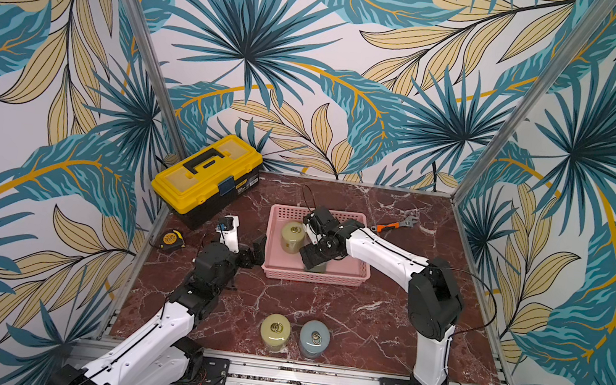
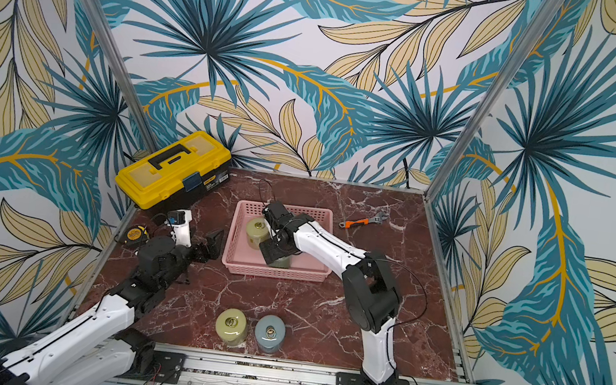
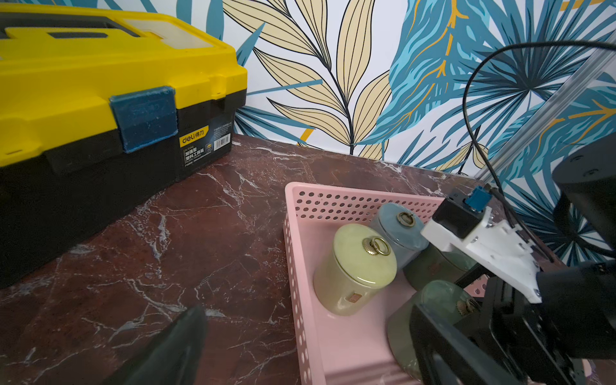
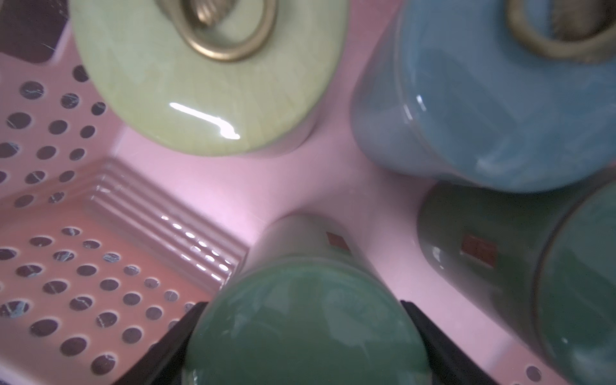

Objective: Take the tea canister out of the basket
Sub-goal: Pick up the tea canister from the basket.

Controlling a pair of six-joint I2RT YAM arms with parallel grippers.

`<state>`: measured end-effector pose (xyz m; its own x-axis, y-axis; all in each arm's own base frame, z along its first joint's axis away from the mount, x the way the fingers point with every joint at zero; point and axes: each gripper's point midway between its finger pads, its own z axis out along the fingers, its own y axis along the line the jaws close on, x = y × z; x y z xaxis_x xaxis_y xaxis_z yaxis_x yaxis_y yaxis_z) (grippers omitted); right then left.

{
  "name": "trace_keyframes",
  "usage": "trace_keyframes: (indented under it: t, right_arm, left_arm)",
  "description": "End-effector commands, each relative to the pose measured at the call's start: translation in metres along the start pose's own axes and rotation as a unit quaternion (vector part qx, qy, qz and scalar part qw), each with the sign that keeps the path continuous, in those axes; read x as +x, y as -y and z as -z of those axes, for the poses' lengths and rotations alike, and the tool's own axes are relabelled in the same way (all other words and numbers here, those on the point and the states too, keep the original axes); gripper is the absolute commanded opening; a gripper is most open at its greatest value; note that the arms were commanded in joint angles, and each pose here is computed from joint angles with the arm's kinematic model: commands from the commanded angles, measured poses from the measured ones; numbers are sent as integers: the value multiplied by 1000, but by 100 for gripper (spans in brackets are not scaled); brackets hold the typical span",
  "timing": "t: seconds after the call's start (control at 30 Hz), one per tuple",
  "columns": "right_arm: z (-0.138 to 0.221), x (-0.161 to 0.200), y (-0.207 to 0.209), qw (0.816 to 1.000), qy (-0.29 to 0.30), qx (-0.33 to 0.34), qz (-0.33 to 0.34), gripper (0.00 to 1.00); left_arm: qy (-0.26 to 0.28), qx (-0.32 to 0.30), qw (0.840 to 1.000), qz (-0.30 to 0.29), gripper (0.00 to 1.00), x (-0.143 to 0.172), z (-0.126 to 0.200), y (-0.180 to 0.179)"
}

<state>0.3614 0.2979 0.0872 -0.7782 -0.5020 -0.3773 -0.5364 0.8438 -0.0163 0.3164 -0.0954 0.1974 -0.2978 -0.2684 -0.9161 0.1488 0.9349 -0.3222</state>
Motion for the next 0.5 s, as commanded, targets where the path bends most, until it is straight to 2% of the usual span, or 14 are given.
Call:
trace_keyframes:
  t: [0.0, 0.47]
  right_arm:
    - [43, -25, 1, 999, 54, 4, -8, 52]
    - [78, -41, 6, 996, 84, 15, -9, 51]
  left_arm:
    - [8, 8, 1000, -6, 100, 3, 2, 0]
    - [8, 19, 1000, -6, 100, 5, 1, 3]
